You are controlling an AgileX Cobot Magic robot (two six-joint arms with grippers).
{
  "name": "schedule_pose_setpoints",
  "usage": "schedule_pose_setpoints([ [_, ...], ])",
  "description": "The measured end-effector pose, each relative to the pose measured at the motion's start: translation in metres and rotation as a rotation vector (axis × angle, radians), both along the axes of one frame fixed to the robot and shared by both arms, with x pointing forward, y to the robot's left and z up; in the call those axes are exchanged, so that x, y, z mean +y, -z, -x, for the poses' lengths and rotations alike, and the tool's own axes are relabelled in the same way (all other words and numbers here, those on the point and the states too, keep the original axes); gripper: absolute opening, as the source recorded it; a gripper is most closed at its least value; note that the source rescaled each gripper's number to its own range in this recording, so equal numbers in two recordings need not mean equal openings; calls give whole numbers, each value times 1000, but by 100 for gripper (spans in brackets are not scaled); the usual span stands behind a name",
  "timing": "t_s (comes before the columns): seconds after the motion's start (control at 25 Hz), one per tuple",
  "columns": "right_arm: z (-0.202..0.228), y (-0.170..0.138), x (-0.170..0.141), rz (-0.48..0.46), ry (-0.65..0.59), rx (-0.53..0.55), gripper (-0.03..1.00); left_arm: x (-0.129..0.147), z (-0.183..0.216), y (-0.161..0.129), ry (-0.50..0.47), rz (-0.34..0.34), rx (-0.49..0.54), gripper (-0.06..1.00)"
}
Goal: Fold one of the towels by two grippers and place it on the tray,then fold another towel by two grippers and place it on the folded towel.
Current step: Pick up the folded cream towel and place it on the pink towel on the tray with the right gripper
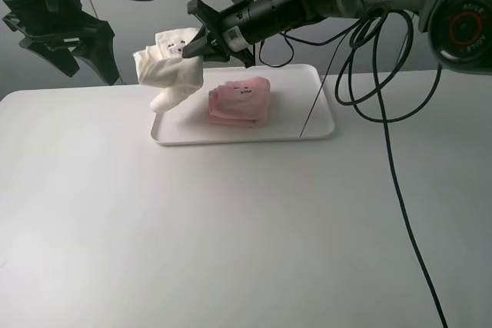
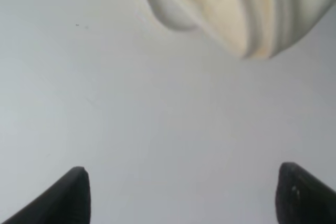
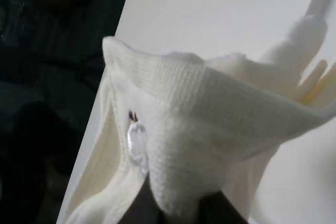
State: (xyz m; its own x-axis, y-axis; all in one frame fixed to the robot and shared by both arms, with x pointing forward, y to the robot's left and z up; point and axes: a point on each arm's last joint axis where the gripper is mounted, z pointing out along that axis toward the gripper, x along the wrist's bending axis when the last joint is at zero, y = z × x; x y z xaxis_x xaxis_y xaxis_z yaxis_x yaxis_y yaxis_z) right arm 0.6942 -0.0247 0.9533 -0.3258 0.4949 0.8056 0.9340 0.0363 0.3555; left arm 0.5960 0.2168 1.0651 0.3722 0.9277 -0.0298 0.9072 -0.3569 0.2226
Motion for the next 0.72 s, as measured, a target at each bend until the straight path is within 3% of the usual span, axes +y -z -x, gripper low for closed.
schedule_pose_setpoints([
  [0.2, -14, -2, -23, 3, 59, 16, 7, 0, 0, 0, 1, 2, 0, 92],
  [0.48, -27, 12, -61, 189, 116, 32, 7, 0, 0, 0, 2, 3, 1, 92],
  [0.72, -28, 36, -70, 308, 137, 84, 7, 0, 0, 0, 3, 3, 0, 92],
])
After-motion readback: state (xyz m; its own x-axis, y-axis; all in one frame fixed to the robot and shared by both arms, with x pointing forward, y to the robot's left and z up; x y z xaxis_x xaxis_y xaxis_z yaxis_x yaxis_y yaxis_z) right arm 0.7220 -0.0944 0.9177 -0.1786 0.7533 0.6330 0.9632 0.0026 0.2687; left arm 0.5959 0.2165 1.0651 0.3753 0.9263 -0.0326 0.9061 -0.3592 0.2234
